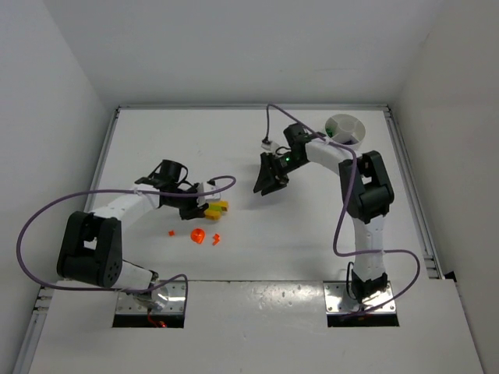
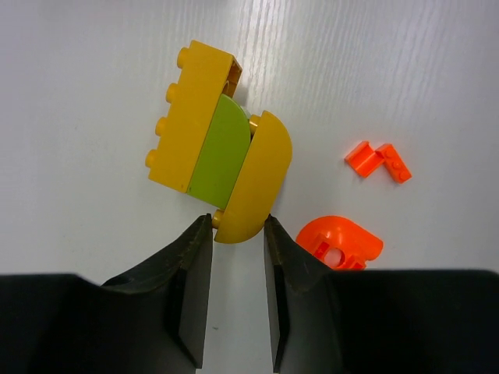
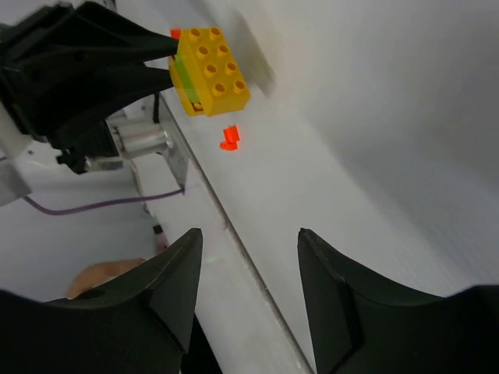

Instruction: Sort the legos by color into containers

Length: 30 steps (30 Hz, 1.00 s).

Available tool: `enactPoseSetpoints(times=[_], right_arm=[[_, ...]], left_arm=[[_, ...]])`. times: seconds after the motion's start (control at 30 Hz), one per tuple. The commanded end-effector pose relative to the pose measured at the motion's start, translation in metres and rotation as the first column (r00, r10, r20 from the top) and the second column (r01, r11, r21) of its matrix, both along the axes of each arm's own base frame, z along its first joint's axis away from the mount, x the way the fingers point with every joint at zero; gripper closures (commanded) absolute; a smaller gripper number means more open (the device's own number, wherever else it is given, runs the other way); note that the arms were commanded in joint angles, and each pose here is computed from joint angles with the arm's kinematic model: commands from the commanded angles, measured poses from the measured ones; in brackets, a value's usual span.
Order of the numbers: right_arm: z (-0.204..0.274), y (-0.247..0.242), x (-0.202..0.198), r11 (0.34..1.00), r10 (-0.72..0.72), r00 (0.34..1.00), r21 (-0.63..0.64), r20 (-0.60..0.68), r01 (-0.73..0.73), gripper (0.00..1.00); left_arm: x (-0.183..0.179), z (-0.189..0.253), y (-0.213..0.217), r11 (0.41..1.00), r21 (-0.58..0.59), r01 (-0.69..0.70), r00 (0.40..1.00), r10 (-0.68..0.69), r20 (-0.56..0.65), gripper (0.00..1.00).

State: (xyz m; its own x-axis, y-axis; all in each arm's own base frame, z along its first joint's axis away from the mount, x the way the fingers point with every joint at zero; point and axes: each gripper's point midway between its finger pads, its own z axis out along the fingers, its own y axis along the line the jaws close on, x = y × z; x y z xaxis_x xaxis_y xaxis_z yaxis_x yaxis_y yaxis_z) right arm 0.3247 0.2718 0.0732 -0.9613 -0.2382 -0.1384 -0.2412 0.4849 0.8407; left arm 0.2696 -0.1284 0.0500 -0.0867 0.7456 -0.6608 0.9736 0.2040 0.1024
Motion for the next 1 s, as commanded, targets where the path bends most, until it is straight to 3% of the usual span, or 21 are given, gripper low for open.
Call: enactPoseSetpoints(times=[0.0,0.2,0.47,0.77,0.97], right_arm=[[0.007,0.020,-0.001,0.995,0.103,0.983,-0.022,0.150,-0.101,0.47],[-0.008,0.013,0.006,0.989,0.144,0.908,-0.095,0.394,-0.116,0.47],[-0.010,0.015,0.003,0.982,0.188,0.821,-0.096,0.540,-0.162,0.47],[0.030,0.037,-0.020,0.956,0.158,0.707,0.073,0.690,-0.285,0.43],[0.039,0.048,-0.041,0.916,0.195,0.664,0.107,0.721,-0.386,0.42]], left_arm=[[0.005,0.028,-0.024,0.994,-0.102,0.043,0.999,-0.040,0.037,1.00],[-0.006,0.032,-0.037,0.985,-0.169,0.046,0.998,-0.054,-0.039,1.00],[-0.024,0.040,-0.052,0.960,-0.274,0.052,0.982,-0.099,-0.161,1.00],[-0.025,0.049,-0.054,0.940,-0.342,0.003,0.956,-0.103,-0.274,1.00],[-0.023,0.055,-0.056,0.921,-0.390,-0.011,0.941,-0.122,-0.315,1.00]])
